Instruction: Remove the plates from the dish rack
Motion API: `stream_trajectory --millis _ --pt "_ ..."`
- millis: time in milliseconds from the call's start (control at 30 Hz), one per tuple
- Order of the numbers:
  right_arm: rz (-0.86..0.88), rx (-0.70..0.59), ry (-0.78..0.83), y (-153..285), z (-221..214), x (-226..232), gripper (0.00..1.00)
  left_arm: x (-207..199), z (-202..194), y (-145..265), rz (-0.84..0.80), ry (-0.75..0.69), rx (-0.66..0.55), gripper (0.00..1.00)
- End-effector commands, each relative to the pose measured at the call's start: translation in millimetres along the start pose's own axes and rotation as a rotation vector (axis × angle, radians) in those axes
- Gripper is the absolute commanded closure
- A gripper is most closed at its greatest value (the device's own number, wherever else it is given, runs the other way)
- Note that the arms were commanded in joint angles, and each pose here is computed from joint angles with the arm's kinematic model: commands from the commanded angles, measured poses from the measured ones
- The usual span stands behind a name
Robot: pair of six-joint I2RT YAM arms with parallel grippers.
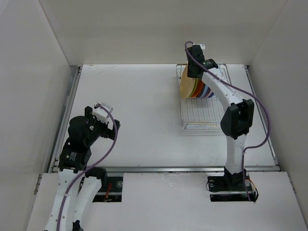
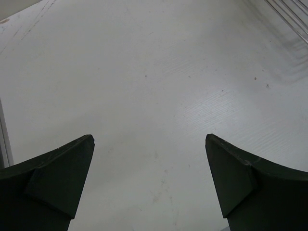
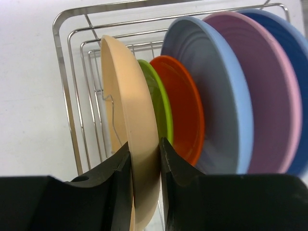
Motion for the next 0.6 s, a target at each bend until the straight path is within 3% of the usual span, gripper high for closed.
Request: stream_trajectory --millis 0,400,567 --pt "-0.016 -0.148 -0.089 67.8 46.4 -29.2 1.0 -2.7 18.0 7.1 -0.013 -0.027 -0.059 0.0" --pt "-0.104 -0.269 -0.134 156.3 74.6 -84.4 1.0 -4.1 24.9 9.7 -0.013 -0.002 -0.046 0.0" --pt "0.034 -0.34 -0.127 201.5 74.4 -77.9 1.0 -12.9 31.3 12.7 -0.078 0.014 0.011 0.0"
Point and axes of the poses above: each gripper's point midway between its finger pads, its own y axis back along the fingers, its own x axis along the line the jaws close on, z = x × y, the point moved 5 cm from there along y, back along the fingers, and after that the axes turned 13 degrees about y, right-handed, at the moved point
